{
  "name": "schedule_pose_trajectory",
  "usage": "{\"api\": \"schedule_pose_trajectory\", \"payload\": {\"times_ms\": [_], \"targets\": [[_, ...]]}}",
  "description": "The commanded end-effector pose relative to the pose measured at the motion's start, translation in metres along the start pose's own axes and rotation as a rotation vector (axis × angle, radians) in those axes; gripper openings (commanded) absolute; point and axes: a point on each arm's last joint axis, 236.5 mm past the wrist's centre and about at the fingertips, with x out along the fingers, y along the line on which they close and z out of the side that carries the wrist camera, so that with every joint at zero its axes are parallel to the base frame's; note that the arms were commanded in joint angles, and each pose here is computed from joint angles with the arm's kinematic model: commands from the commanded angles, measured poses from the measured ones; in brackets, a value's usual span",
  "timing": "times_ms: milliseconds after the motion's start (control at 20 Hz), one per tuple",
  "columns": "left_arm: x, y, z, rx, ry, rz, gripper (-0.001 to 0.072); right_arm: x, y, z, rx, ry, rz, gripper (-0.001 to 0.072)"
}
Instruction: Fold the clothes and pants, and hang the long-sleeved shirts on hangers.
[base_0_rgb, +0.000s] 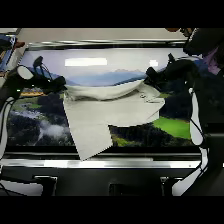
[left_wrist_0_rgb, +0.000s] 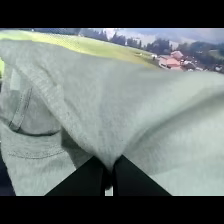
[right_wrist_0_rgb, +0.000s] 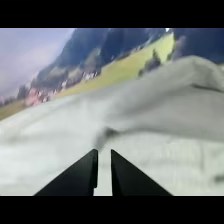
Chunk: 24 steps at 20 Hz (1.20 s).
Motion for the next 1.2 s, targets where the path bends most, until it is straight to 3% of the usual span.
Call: {"api": "schedule_pose_trajectory", "payload": {"times_ms": [0, 50, 100, 150, 200, 250, 400, 600, 850, 1150], "targets": [[0.045, -0.007, -0.016, -0.005, 0.048, -0.002, 0.0025, 0.040, -0.016, 0.016, 0.038, -0.048, 0.037, 0.0160], [0.046, -0.007, -0.016, -0.006, 0.049, -0.002, 0.0056, 0.036, -0.015, 0.016, 0.011, -0.046, 0.036, 0.0247], [0.043, -0.005, -0.015, -0.007, 0.047, -0.001, 0.0117, 0.029, -0.010, 0.013, -0.033, -0.037, 0.034, 0.0402], [0.038, -0.003, -0.011, -0.012, 0.038, -0.001, 0.0291, 0.019, -0.005, 0.010, -0.085, -0.023, 0.036, 0.0481], [0.029, 0.001, -0.006, -0.020, 0.024, -0.001, 0.0518, 0.002, -0.003, 0.006, -0.135, -0.003, 0.032, 0.0489], [0.017, 0.006, 0.000, -0.018, 0.012, 0.001, 0.0580, -0.016, -0.004, 0.002, -0.183, 0.016, 0.019, 0.0489], [-0.033, 0.027, 0.009, 0.013, -0.007, 0.013, 0.0580, -0.092, -0.042, 0.008, -0.299, 0.027, -0.119, 0.0490], [-0.098, 0.063, 0.000, 0.056, 0.011, 0.082, 0.0580, -0.166, -0.116, 0.006, -0.211, 0.014, -0.201, 0.0481], [-0.121, 0.093, -0.040, -0.012, 0.041, 0.089, 0.0580, -0.123, -0.173, -0.074, -0.050, 0.191, -0.146, 0.0481], [-0.107, 0.112, -0.112, -0.070, 0.124, 0.100, 0.0580, -0.063, -0.173, -0.112, -0.130, 0.233, -0.175, 0.0481]]}}
